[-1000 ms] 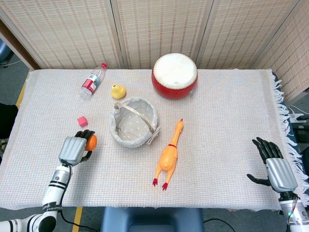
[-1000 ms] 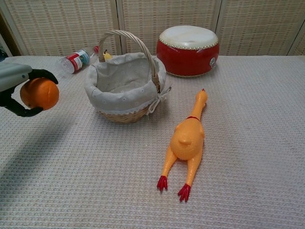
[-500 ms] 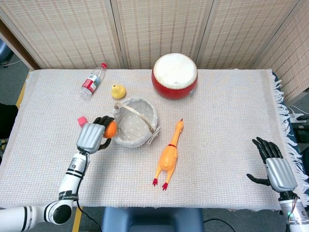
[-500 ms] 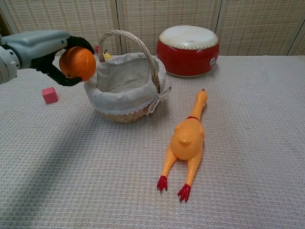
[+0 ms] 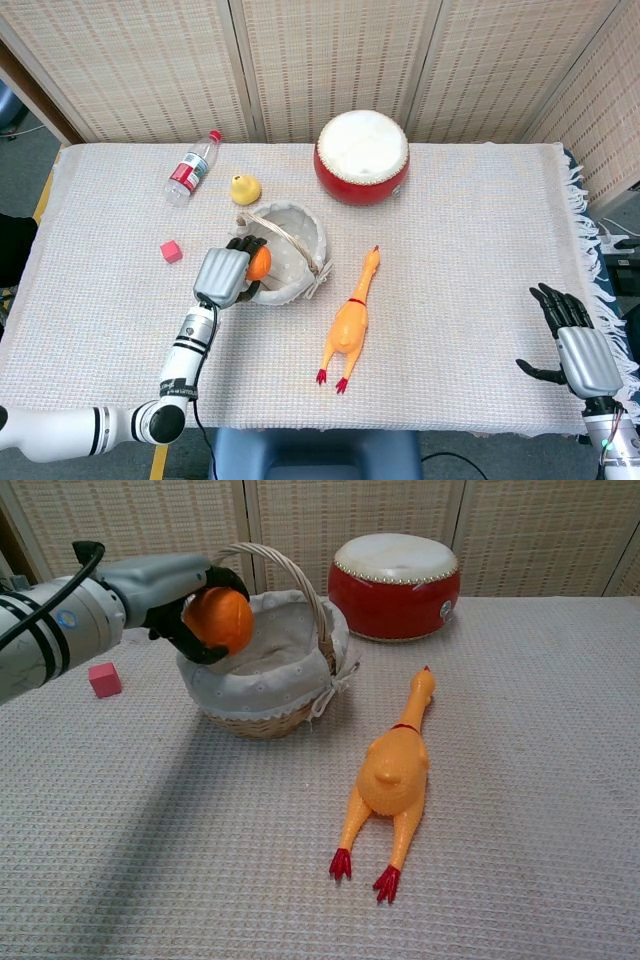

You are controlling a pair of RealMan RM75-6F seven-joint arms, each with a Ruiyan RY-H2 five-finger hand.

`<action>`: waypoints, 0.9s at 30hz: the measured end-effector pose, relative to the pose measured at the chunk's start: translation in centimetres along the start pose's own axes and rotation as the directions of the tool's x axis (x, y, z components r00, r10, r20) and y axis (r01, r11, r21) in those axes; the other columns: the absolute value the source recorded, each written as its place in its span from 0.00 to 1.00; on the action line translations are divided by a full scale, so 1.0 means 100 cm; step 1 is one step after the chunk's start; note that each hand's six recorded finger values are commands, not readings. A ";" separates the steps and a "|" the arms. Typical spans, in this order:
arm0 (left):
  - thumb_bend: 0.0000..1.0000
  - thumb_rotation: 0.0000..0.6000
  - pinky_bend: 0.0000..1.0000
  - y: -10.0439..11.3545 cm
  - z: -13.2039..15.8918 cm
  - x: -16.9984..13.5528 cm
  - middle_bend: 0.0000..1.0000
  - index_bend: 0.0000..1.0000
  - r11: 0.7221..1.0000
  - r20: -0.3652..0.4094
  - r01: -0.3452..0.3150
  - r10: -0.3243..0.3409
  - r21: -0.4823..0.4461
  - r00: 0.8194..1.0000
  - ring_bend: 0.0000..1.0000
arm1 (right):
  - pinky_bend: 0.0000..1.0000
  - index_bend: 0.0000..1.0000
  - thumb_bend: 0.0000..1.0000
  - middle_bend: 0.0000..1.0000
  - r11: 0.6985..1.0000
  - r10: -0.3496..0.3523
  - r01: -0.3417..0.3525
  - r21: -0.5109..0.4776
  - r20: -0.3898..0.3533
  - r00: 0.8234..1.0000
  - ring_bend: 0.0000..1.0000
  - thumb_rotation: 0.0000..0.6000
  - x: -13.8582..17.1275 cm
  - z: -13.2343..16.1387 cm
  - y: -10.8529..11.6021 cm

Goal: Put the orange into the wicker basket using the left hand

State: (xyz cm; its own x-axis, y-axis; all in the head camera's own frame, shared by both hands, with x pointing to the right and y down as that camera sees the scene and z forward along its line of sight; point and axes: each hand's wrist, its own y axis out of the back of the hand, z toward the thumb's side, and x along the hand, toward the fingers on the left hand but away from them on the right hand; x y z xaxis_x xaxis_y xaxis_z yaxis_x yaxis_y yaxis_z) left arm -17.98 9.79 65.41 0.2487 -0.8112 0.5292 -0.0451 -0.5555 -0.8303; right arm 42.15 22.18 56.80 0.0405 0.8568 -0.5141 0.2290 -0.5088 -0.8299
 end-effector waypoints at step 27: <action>0.37 1.00 0.13 0.030 -0.097 -0.076 0.00 0.00 0.999 -0.160 -0.019 0.023 0.028 0.987 0.00 | 0.00 0.00 0.03 0.00 1.000 -0.007 0.007 0.029 -0.004 1.000 0.00 1.00 0.001 -0.002 0.002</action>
State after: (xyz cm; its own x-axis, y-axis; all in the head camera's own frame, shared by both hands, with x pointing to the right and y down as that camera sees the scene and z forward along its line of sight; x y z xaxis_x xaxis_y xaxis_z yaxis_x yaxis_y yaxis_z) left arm -29.44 12.54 60.62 0.0898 -0.8427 0.5308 -0.0231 -0.5346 -0.8448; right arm 42.37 22.13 56.61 0.0427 0.8606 -0.5074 0.2012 -0.5049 -0.8394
